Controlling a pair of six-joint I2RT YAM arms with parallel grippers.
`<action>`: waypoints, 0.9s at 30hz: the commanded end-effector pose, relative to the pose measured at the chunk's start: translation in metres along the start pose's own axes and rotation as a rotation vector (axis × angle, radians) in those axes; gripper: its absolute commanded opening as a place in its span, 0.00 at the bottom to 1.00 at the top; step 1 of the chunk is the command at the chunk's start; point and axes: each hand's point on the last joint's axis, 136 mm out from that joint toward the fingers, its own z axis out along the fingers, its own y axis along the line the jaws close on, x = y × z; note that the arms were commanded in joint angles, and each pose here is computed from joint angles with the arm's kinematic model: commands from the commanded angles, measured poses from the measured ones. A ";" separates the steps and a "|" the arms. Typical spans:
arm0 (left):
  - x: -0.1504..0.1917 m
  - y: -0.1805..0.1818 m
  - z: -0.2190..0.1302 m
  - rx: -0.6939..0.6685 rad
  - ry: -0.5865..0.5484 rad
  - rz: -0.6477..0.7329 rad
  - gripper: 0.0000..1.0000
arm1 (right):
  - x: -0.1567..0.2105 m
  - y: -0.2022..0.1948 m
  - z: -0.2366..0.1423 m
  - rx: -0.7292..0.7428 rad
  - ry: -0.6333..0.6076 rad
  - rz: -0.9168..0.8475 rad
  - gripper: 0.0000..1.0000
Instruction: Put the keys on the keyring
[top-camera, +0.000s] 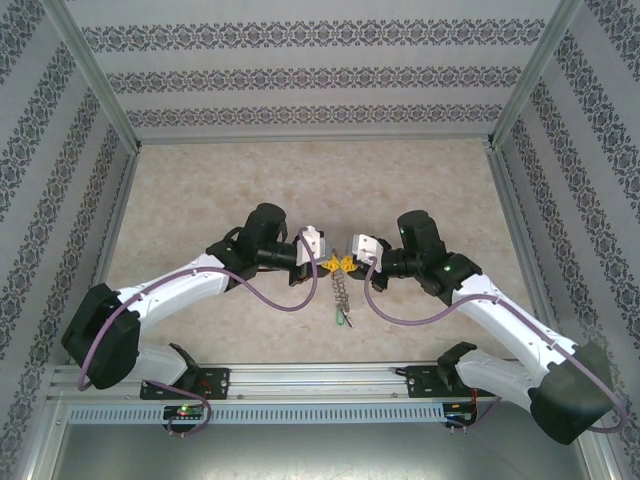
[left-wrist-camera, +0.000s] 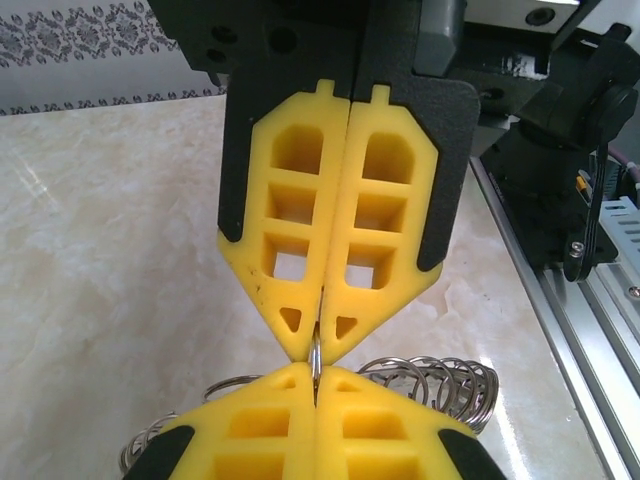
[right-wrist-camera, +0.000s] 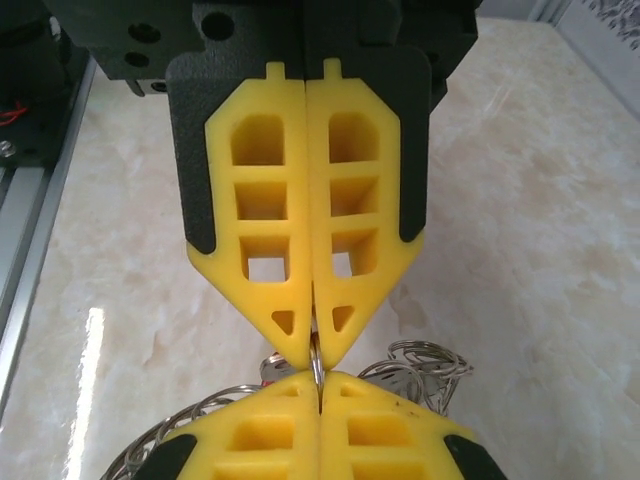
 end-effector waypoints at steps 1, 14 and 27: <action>-0.016 -0.005 -0.008 0.020 -0.027 0.042 0.23 | -0.034 -0.017 -0.006 0.092 -0.159 -0.013 0.00; 0.014 0.007 -0.023 -0.102 0.046 0.055 0.26 | -0.051 -0.034 -0.010 0.140 -0.312 0.107 0.00; -0.005 0.032 -0.035 -0.261 -0.054 0.057 0.30 | -0.061 -0.043 -0.011 0.160 -0.413 0.220 0.00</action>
